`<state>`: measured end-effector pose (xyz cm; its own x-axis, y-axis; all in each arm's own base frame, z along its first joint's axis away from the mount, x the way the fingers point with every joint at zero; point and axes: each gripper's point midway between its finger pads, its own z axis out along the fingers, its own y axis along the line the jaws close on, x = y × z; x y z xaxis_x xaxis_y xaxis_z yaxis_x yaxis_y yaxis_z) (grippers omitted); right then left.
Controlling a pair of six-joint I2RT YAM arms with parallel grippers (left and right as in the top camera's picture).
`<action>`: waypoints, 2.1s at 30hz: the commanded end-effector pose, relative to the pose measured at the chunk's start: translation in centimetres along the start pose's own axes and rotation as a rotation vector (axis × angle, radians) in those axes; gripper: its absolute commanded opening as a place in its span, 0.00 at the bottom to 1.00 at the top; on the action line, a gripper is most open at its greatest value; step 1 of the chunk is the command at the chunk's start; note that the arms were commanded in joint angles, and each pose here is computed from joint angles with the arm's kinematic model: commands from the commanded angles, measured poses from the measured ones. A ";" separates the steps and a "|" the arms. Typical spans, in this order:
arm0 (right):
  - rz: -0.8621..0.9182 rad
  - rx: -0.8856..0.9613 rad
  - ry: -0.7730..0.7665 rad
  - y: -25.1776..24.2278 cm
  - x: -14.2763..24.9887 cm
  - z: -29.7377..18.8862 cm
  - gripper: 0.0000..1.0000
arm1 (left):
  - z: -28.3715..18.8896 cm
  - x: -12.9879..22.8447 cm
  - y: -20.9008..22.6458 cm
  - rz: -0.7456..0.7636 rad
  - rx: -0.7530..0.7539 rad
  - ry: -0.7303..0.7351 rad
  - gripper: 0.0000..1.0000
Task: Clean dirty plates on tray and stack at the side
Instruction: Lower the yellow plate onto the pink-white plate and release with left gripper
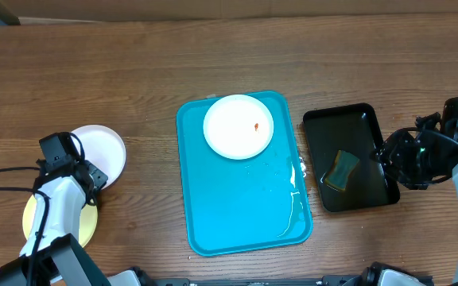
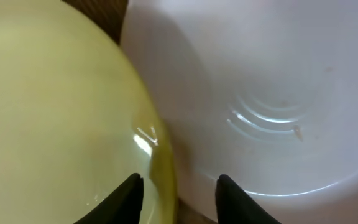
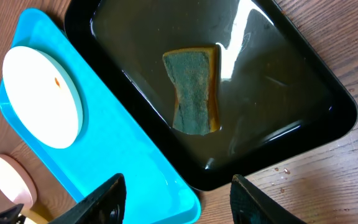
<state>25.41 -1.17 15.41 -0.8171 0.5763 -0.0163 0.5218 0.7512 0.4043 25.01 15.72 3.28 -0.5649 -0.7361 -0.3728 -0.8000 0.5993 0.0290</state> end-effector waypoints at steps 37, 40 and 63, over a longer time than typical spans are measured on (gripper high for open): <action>-0.004 -0.015 -0.006 0.4 0.2 -0.8 0.62 | -7.1 -0.9 3.8 -0.063 0.113 0.163 0.17; -0.004 -0.015 -0.006 0.4 0.2 -0.8 0.62 | -5.8 0.3 6.5 -0.219 0.061 0.205 0.32; -0.003 -0.014 -0.004 0.4 0.2 -0.8 0.62 | 0.0 0.2 4.0 -0.196 0.278 0.078 0.50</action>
<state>24.82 -0.86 15.37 -0.8191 0.5736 0.0117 0.5289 0.7470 0.4028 19.38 19.57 2.96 -0.3284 -0.9080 -0.2602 -0.8910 0.3892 -0.2338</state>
